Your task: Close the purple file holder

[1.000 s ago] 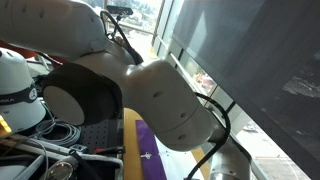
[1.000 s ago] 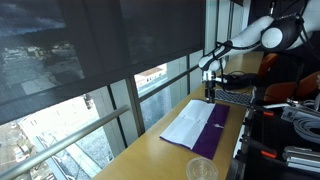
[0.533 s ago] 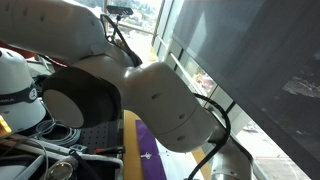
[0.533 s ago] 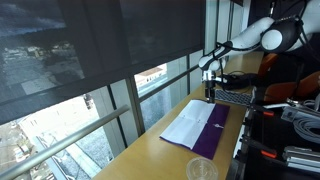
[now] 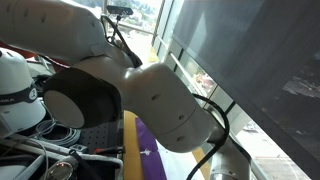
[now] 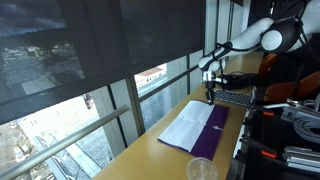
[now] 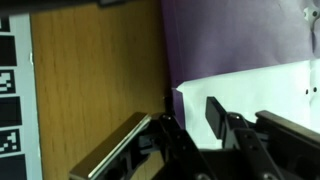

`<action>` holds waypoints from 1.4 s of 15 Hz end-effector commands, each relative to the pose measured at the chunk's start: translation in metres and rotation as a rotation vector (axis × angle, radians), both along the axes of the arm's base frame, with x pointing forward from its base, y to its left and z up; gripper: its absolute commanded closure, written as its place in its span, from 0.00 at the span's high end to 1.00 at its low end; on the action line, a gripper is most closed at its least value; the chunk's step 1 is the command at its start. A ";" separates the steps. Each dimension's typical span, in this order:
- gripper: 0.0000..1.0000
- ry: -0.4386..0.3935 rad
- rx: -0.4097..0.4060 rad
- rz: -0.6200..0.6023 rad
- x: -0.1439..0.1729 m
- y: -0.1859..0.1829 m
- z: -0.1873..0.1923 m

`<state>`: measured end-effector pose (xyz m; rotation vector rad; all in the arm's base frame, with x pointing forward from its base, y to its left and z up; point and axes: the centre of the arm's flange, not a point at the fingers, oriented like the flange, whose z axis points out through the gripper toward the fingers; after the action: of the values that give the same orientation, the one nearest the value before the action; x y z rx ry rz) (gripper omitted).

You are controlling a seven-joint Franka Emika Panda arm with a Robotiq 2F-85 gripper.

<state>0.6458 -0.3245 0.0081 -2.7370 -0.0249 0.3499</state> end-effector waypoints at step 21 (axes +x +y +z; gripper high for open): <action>0.00 0.031 -0.217 0.191 0.022 0.009 0.146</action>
<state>0.6847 -0.3163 0.1209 -2.8951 -0.1919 0.4098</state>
